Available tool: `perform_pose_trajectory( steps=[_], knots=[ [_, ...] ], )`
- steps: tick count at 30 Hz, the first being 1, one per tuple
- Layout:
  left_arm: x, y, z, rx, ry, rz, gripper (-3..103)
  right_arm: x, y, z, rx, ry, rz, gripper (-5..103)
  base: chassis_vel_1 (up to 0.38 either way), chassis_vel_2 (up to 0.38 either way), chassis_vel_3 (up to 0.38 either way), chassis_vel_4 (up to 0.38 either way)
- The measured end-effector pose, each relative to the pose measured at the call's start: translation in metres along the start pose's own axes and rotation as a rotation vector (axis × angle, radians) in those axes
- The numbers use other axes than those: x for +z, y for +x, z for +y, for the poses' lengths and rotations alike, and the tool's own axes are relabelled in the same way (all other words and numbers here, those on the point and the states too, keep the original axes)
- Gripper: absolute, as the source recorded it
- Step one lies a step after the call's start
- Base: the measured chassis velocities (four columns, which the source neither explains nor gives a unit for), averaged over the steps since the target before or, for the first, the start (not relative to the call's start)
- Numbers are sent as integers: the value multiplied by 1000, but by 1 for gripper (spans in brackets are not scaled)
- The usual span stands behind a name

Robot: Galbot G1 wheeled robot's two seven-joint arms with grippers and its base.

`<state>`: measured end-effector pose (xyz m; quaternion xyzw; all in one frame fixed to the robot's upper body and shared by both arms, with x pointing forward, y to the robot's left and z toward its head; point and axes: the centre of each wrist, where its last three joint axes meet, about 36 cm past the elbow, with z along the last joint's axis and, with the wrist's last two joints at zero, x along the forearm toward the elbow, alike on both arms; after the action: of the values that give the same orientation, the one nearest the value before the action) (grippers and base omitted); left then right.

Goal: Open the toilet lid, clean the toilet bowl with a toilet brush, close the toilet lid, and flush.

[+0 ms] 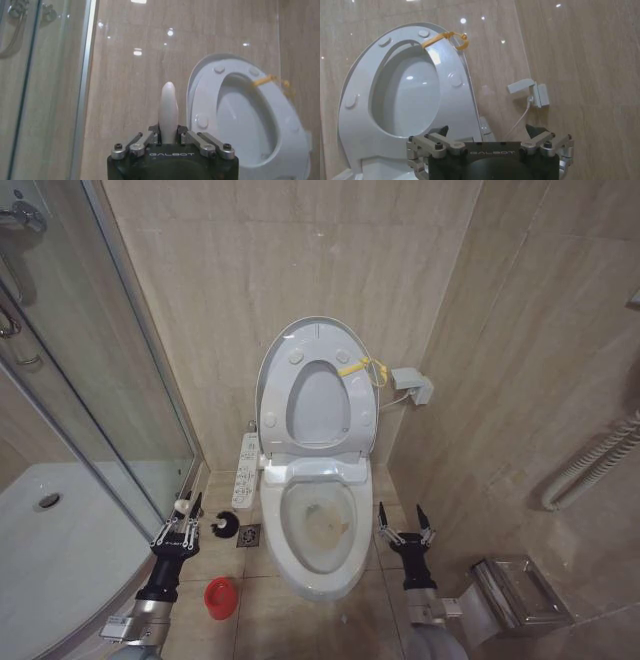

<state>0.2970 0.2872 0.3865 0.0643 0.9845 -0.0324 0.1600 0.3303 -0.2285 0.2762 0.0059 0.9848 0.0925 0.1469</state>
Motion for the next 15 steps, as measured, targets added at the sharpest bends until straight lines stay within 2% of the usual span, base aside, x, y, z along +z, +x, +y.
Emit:
perform_pose_trajectory(
  steps=[2,8,10,11,14,15],
  knots=[
    [-11,-1,-7,-5,46,15,20,0,0,0,-2,2,1,100,0,0,0,0],
    [-39,-8,-19,-1,110,3,20,0,1,0,-2,5,3,100,0,0,0,0],
    [-64,-13,-29,7,181,-23,20,1,1,0,-4,7,5,100,0,0,0,0],
    [-64,-13,-29,7,181,-23,20,1,1,0,-4,7,5,100,0,0,0,0],
    [-87,-21,-39,16,280,-41,20,1,1,1,-6,9,5,100,0,0,0,0],
    [-87,-21,-39,16,280,-41,20,1,1,1,-6,9,5,100,0,0,0,0]
  ],
)
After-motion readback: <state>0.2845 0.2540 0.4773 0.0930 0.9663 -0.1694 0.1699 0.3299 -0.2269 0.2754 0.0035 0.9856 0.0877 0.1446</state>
